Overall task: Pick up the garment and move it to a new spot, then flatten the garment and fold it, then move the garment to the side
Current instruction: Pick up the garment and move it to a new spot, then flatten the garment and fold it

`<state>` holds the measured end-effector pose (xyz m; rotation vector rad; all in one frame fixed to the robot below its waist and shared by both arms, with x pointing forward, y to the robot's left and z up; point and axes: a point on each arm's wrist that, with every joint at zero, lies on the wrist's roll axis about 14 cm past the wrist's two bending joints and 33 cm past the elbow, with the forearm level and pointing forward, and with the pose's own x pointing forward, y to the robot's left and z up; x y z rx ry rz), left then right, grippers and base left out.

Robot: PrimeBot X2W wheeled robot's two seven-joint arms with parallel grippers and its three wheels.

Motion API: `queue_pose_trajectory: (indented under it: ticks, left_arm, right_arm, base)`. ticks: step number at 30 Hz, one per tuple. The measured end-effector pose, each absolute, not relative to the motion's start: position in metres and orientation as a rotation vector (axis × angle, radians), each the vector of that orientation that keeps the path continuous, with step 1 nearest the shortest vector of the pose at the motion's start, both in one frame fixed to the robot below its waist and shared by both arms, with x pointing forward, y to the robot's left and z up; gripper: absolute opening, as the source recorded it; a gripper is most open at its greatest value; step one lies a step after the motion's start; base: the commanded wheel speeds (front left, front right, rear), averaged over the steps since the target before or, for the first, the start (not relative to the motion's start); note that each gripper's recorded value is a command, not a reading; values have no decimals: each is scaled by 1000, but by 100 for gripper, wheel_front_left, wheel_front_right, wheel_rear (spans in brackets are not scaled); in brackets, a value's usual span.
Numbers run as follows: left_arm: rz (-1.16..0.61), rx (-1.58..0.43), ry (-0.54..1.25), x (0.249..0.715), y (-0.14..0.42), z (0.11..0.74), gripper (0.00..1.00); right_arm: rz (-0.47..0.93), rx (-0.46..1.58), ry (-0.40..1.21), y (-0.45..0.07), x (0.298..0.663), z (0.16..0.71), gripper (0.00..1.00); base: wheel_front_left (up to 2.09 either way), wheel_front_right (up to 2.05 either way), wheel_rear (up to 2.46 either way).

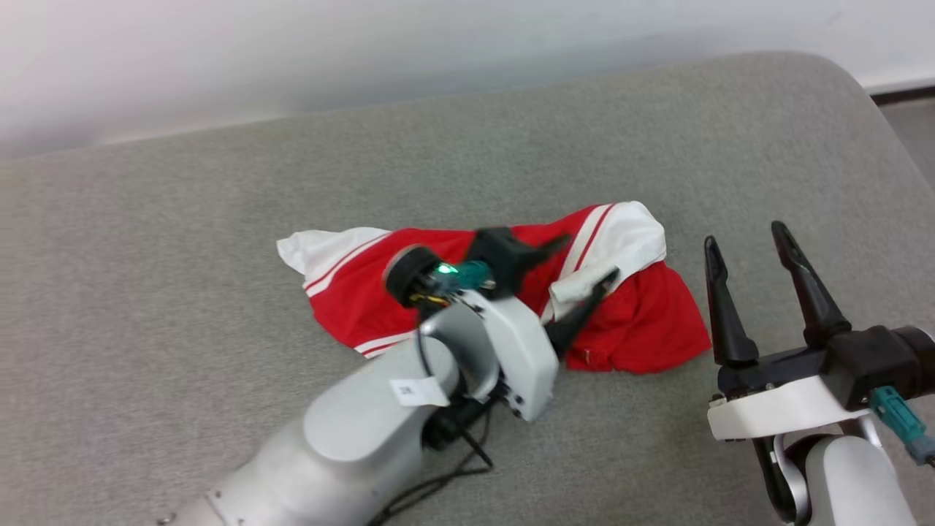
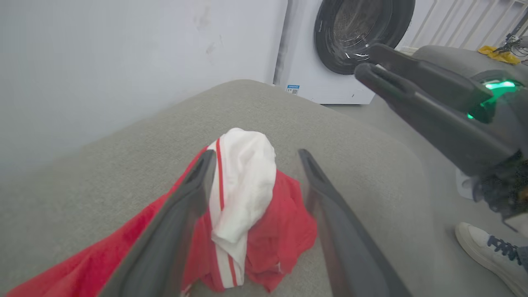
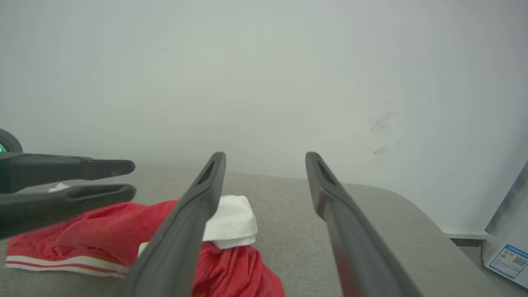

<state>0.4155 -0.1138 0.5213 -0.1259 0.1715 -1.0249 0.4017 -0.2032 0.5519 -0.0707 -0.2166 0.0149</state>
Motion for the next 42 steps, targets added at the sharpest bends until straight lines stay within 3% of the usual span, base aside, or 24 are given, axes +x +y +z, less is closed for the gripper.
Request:
queue_pose_trajectory:
  ticks: [7, 8, 17, 27, 42]
  left_arm:
    - [-760, -58, -58, 460, -26, 567, 100]
    - [-634, -26, -124, 468, 20, 581, 100]
    - [-340, -16, -237, 437, 129, 599, 100]
    - [-247, -55, -265, 379, 142, 581, 100]
    - [-257, -61, -291, 384, 135, 579, 100]
  right_arm:
    - [73, -66, -244, -182, 397, 561, 100]
    - [97, -66, -252, -173, 394, 563, 100]
    - [162, -64, -262, -150, 392, 566, 100]
    - [189, -62, -234, -142, 388, 556, 100]
    - [185, -56, -157, -145, 390, 535, 100]
  base:
    - [0, 0, 0]
    - [0, 0, 0]
    - [0, 0, 0]
    - [0, 0, 0]
    - [0, 0, 0]
